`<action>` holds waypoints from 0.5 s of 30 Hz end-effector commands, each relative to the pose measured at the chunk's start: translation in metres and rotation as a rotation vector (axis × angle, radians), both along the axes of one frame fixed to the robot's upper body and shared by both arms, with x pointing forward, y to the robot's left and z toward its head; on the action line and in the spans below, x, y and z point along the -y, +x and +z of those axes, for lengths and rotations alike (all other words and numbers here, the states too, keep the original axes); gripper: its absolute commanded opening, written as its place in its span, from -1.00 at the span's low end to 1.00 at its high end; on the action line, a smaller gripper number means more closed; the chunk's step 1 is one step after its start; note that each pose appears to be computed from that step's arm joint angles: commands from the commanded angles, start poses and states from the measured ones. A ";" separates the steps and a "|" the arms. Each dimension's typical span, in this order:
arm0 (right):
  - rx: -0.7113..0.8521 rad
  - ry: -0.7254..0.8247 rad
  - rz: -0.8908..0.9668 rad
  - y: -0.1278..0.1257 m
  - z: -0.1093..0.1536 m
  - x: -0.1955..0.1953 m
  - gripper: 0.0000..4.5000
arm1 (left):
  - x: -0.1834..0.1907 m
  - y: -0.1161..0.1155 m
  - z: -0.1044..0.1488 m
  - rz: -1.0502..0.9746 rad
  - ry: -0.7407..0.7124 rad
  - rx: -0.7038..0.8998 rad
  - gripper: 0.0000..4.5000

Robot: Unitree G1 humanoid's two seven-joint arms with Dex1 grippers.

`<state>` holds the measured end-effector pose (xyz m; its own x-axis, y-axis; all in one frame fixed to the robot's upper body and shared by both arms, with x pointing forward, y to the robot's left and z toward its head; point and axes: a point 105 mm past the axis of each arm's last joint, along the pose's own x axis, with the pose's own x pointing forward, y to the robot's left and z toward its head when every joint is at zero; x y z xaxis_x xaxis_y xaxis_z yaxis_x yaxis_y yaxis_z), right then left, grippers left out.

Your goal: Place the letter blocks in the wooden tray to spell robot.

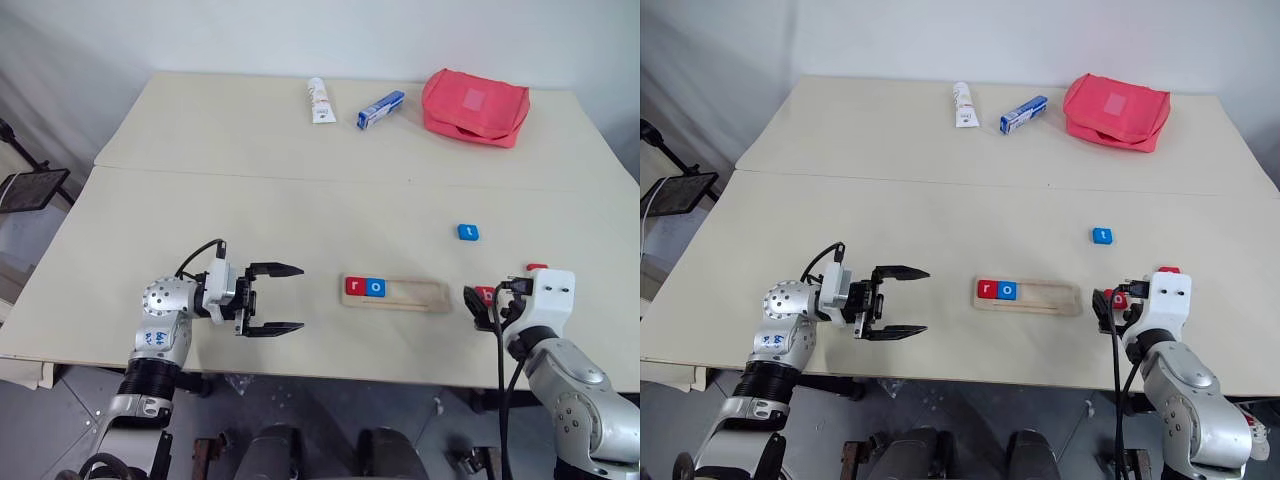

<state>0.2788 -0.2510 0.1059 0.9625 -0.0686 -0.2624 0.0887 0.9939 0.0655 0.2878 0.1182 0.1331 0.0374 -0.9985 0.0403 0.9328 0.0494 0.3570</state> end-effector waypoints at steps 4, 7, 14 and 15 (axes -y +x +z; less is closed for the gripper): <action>0.017 -0.227 0.348 -0.007 0.035 -0.006 0.99 | -0.001 -0.001 0.007 0.020 -0.027 0.025 1.00; -0.036 -0.289 0.482 -0.006 0.039 0.002 0.99 | -0.001 0.000 0.006 0.019 -0.025 0.024 1.00; -0.198 -0.455 0.851 -0.001 0.039 0.017 0.99 | -0.006 -0.002 0.001 -0.011 -0.001 0.022 1.00; -0.218 -0.471 0.896 0.000 0.038 0.021 0.99 | -0.006 -0.003 0.001 -0.007 0.003 0.026 1.00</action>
<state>0.2808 -0.2713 0.1457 0.6984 0.4667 -0.5425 -0.6728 0.6867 -0.2754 0.2866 0.1208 0.1295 0.0304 -0.9990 0.0334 0.9349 0.0402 0.3527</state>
